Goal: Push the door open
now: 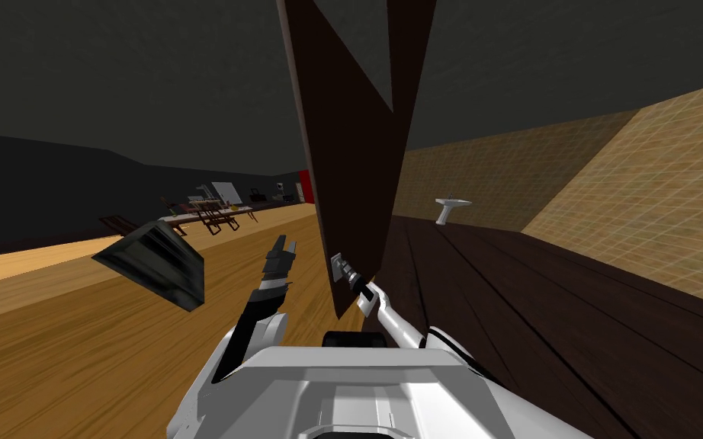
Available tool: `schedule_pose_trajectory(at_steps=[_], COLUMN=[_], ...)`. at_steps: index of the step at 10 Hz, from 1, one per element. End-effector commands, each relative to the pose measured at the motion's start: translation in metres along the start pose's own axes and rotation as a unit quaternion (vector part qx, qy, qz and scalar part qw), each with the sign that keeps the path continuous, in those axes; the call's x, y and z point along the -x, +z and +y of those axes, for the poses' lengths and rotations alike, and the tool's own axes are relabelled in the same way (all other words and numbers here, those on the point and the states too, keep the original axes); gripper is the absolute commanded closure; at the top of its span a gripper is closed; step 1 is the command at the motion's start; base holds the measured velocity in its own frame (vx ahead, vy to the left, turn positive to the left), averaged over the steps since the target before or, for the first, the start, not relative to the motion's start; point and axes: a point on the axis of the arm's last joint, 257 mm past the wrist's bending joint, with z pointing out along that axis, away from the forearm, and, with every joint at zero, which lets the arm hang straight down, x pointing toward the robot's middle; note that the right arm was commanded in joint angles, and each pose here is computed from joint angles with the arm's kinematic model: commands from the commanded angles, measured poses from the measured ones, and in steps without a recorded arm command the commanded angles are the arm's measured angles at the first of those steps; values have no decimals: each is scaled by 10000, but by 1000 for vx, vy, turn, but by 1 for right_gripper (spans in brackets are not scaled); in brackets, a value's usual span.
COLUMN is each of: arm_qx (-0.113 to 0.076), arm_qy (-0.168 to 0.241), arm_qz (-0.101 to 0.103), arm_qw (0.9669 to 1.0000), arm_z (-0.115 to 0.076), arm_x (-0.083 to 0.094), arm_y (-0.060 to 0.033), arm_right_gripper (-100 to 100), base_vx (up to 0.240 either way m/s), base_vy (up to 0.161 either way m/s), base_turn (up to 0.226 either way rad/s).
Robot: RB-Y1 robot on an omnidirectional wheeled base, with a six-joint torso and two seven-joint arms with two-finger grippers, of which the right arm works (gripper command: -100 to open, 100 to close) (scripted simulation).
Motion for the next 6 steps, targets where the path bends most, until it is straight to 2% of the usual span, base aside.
schedule_pose_trajectory(at_steps=[1,2,5,6], arm_qx=[-17,-24,-31,-36], arm_qy=[-36,-57,-82,-96], arm_qz=[-112,-223,-394,-509], arm_qw=[9999,9997,9992,9987], arm_z=[21,16,12,10], arm_x=[158,284,470,594], arm_y=[-57,-71,-96,-115], arm_right_gripper=[100,100,100,100], base_vx=[29,39,50,83], base_vy=[67,85,110,135], base_turn=[-6,-14,-19,-7])
